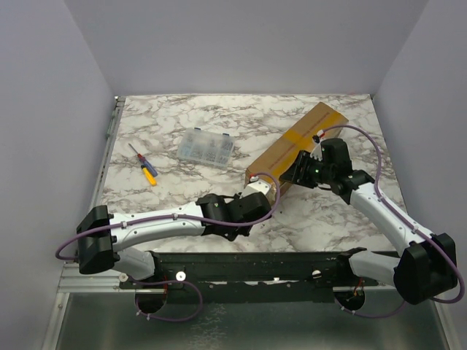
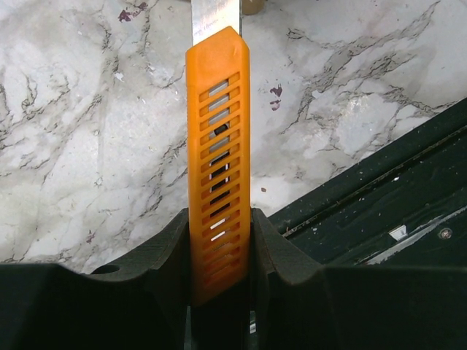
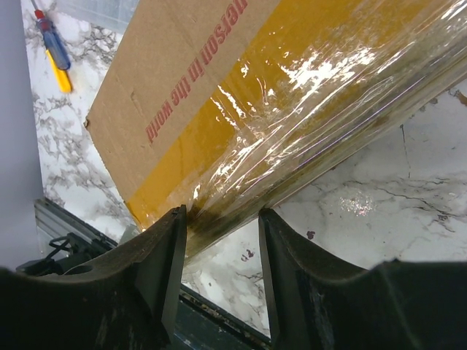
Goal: Unpack the express box
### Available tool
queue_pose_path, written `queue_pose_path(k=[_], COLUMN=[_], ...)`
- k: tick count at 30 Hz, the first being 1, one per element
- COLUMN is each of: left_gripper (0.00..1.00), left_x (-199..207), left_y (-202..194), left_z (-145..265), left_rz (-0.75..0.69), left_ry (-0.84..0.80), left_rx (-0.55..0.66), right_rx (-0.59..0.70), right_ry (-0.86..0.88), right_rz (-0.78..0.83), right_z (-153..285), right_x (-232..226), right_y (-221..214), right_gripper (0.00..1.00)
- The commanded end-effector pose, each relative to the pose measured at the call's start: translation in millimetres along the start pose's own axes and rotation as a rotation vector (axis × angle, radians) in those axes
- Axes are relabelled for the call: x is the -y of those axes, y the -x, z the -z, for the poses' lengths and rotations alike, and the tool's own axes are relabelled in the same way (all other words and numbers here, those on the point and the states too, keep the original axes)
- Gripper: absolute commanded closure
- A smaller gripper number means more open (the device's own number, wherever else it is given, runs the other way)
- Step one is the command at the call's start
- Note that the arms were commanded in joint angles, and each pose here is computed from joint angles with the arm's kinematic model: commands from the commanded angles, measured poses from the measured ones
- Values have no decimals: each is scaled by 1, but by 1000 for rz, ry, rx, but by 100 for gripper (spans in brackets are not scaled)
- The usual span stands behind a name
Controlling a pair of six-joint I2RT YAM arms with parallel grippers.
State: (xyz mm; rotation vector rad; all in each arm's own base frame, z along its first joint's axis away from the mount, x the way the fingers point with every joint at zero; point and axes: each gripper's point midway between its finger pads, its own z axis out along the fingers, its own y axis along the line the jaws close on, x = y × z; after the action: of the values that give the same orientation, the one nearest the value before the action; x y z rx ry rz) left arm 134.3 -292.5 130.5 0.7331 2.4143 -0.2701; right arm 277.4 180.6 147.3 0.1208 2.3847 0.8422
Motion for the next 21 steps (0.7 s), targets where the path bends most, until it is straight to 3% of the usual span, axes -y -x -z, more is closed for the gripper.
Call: queue_pose_path(k=[1, 13, 21], left_gripper=[100, 100, 100], left_x=[21, 47, 44], left_y=[15, 20, 26], left_z=[1, 1, -11], left_rz=[-4, -41, -31], left_ry=[-115, -260, -220], left_rx=[6, 6, 12], right_rx=[-40, -66, -47], right_ry=[64, 207, 194], right_rz=[7, -108, -122], right_z=[-5, -9, -8], right_x=[-5, -22, -22], right_y=[-14, -33, -31], right_gripper=[52, 56, 57])
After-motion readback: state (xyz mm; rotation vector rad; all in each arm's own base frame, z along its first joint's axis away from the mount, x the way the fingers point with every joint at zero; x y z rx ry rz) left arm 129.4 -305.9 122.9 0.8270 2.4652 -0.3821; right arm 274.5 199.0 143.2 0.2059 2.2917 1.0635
